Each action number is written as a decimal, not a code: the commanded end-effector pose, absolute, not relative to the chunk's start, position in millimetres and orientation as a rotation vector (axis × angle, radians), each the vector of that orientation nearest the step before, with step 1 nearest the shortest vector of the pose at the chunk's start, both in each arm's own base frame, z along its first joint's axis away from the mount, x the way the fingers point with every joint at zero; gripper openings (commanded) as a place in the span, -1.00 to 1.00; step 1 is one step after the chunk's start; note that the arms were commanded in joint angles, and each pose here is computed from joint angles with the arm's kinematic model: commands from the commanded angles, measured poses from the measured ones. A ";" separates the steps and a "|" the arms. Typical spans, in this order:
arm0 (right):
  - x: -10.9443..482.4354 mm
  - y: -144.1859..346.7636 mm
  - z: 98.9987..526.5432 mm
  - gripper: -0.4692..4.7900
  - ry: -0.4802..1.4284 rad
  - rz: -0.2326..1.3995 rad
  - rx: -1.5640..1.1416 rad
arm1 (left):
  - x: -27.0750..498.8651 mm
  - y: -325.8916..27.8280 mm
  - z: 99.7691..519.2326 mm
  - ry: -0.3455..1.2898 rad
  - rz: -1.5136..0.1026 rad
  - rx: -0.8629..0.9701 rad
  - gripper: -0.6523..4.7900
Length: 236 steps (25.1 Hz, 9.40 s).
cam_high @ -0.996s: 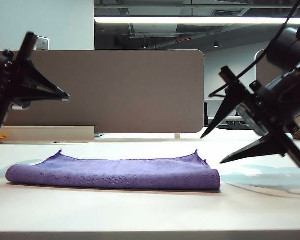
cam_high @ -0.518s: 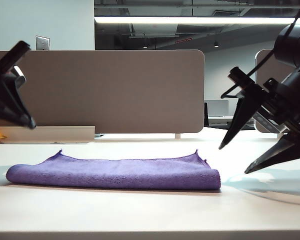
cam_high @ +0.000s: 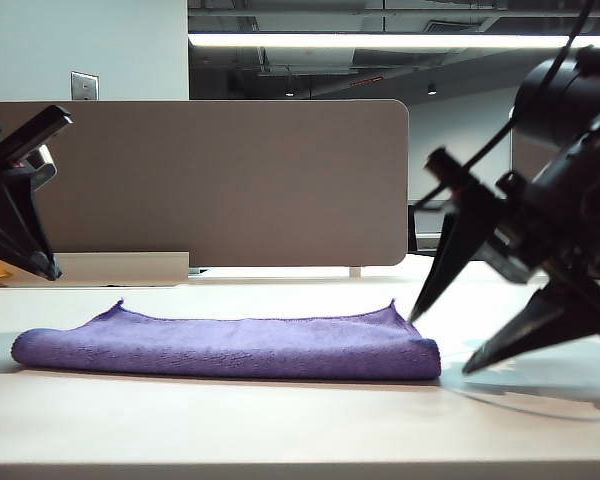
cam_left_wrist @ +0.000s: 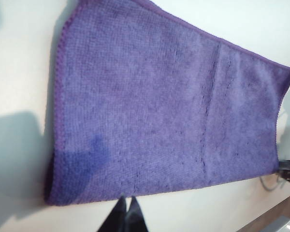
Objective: Fold the bottom of the cloth upward, then fold it vertically to form a square shape.
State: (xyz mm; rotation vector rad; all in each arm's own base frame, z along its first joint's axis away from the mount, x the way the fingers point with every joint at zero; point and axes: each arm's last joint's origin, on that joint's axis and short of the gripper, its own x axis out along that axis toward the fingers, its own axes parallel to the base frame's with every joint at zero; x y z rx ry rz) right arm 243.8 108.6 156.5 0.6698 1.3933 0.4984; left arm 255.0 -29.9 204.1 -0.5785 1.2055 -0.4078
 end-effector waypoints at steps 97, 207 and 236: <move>317.5 317.8 248.2 -0.86 1.090 0.906 0.153 | 141.7 -14.1 318.7 0.670 -0.471 -0.428 -0.78; 113.8 41.9 163.6 -0.85 0.116 0.287 -0.022 | 85.8 -6.6 189.4 0.109 -0.246 -0.160 -0.78; 116.9 14.8 142.0 -0.85 0.264 0.130 0.096 | 95.3 -1.3 148.9 0.193 -0.067 -0.084 -0.78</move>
